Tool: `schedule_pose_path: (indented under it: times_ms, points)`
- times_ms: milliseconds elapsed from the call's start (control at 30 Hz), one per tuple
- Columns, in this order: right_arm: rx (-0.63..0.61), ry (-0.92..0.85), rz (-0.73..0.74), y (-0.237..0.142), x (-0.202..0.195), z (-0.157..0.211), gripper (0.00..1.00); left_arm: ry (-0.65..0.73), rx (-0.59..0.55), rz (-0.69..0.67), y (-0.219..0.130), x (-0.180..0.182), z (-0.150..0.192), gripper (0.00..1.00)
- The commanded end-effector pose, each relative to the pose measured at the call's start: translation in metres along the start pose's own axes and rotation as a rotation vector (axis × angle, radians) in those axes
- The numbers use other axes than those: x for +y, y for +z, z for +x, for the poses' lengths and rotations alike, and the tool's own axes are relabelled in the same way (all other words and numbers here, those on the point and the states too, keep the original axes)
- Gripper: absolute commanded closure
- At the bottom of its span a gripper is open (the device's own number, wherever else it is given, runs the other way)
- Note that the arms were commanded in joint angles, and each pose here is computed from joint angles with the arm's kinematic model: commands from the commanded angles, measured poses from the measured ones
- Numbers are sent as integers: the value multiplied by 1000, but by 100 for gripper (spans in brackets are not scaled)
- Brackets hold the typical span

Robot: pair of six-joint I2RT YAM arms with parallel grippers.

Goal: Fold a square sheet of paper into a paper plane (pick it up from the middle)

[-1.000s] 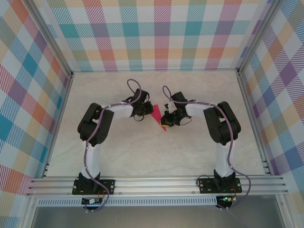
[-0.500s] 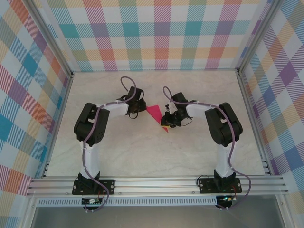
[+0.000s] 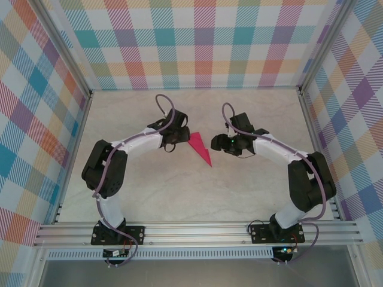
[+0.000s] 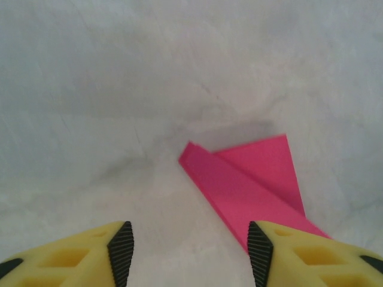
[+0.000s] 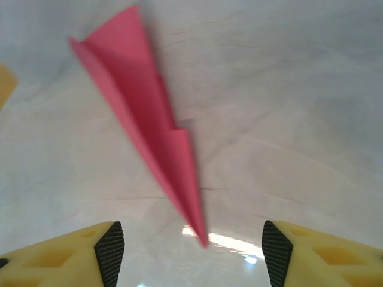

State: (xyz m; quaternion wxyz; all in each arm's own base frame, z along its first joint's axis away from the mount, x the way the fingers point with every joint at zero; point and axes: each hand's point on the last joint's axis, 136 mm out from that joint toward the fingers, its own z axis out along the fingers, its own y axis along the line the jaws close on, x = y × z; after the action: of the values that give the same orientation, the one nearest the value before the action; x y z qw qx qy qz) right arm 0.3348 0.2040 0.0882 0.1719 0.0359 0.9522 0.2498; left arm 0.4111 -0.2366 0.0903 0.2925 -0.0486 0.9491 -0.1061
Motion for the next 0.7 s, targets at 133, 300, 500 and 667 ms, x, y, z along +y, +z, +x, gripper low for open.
schedule_pose_path:
  times_ms: [133,300,500,667]
  points:
    - [-101,124,247,-15,-69,5,9,74,24,-156,2,-32,29,25]
    - [-120,132,287,-19,-83,9,1,139,39,-232,14,-54,35,22]
    - [-116,138,299,-20,-86,10,1,157,61,-313,25,-55,42,28]
    - [-118,145,304,-21,-88,10,1,119,75,-311,23,-51,49,42]
